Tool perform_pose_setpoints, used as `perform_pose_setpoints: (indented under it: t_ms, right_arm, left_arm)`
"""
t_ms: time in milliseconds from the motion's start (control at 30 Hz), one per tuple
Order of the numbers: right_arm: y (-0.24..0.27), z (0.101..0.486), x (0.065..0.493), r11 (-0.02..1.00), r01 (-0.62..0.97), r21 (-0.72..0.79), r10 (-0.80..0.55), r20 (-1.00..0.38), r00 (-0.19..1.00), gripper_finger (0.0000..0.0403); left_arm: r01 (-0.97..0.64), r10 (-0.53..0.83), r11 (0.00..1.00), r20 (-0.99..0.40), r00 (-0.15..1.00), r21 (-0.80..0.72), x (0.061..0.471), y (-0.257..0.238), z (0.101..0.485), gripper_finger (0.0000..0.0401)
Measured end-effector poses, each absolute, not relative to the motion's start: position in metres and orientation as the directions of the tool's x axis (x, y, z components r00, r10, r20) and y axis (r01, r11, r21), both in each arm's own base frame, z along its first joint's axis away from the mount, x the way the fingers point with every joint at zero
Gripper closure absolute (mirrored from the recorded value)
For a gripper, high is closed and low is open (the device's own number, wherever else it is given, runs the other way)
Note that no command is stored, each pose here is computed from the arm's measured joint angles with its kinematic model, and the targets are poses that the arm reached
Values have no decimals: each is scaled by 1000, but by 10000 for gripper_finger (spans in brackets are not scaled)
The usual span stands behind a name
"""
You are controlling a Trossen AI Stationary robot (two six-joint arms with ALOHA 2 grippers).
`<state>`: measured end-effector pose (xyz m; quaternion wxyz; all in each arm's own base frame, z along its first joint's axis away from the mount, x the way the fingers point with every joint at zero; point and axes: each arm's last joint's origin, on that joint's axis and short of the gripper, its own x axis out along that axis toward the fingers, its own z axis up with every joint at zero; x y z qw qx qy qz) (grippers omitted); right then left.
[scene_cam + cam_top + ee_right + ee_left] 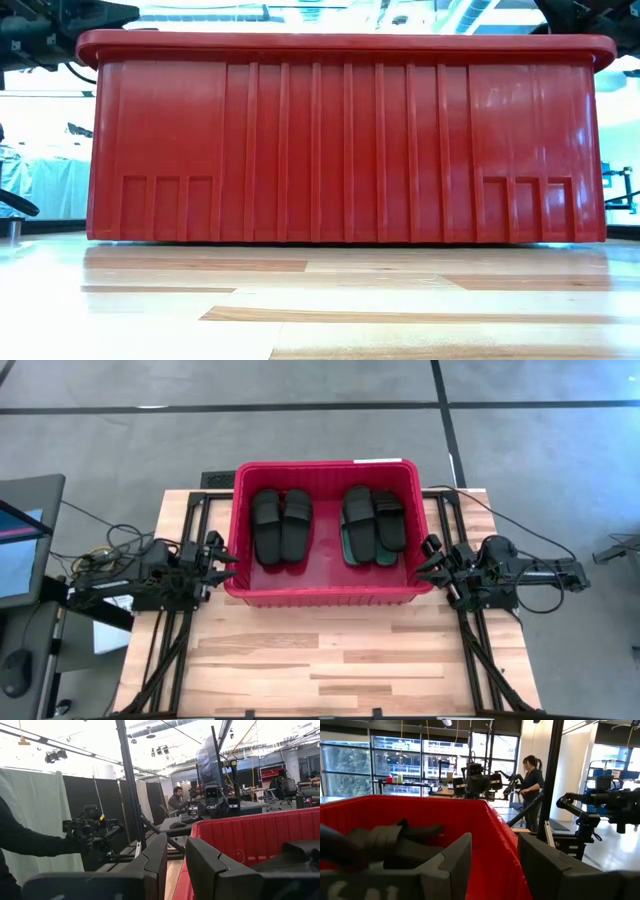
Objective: Pick and place slides into bin
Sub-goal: Return to Home Position
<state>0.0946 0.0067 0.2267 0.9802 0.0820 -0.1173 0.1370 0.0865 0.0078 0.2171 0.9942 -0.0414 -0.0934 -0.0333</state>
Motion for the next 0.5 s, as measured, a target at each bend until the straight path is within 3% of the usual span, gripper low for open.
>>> perform_pose_setpoints:
  t_ms: [500]
  right_arm:
    - [6, 226, 95, 951, -281, 132, 243, 245, 939, 344]
  left_arm:
    - [35, -21, 995, 160, 987, -89, 87, 9, 214, 253]
